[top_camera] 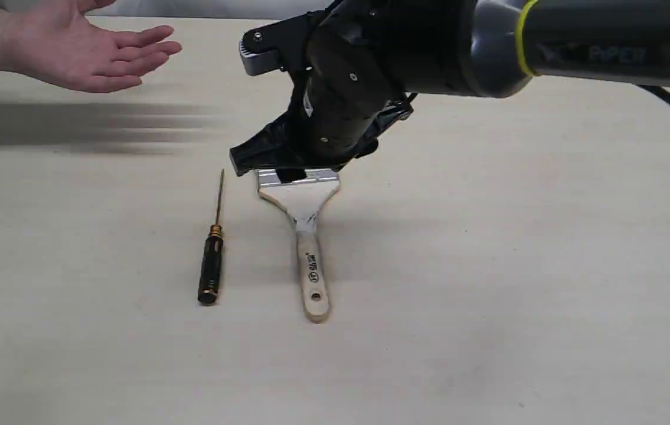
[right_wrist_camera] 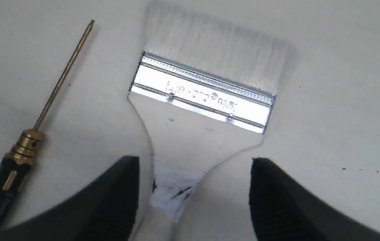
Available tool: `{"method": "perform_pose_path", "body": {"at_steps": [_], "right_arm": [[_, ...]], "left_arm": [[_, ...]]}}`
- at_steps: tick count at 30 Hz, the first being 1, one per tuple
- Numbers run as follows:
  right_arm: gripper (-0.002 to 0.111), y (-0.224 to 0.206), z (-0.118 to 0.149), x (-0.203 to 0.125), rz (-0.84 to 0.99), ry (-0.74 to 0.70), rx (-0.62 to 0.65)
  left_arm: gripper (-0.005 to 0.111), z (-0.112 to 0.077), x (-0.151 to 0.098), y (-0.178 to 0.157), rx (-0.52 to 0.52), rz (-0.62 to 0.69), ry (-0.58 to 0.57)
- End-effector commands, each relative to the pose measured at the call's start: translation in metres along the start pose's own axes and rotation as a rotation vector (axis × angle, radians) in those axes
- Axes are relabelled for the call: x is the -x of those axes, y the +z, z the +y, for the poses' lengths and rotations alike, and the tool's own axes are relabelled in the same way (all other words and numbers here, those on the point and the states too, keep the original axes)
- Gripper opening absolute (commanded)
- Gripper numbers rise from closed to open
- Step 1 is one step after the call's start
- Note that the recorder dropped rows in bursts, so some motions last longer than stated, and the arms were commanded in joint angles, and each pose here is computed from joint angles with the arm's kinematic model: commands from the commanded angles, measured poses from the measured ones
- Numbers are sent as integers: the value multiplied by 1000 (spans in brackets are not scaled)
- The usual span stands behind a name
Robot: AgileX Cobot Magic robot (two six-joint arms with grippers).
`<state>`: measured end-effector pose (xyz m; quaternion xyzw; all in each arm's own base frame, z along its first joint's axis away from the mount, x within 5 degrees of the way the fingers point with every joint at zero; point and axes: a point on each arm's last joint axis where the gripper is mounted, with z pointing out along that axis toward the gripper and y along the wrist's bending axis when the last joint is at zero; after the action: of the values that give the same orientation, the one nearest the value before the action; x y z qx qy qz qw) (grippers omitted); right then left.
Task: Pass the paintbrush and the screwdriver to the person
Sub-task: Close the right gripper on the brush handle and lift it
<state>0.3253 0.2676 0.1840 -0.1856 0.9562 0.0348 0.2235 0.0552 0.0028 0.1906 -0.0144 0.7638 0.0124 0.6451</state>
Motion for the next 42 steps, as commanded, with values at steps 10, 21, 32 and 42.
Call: {"method": "perform_pose_path", "body": {"at_steps": [10, 21, 32, 42], "right_arm": [[57, 36, 9, -17, 138, 17, 52], [57, 55, 10, -25, 174, 14, 42], [54, 78, 14, -28, 144, 44, 59], [20, 86, 14, -33, 159, 37, 51]], "left_arm": [[0, -1, 0, 0, -10, -6, -6], [0, -1, 0, 0, -10, -6, -6], [0, -1, 0, 0, -10, -6, -6], [0, -1, 0, 0, -9, -8, -3]]}}
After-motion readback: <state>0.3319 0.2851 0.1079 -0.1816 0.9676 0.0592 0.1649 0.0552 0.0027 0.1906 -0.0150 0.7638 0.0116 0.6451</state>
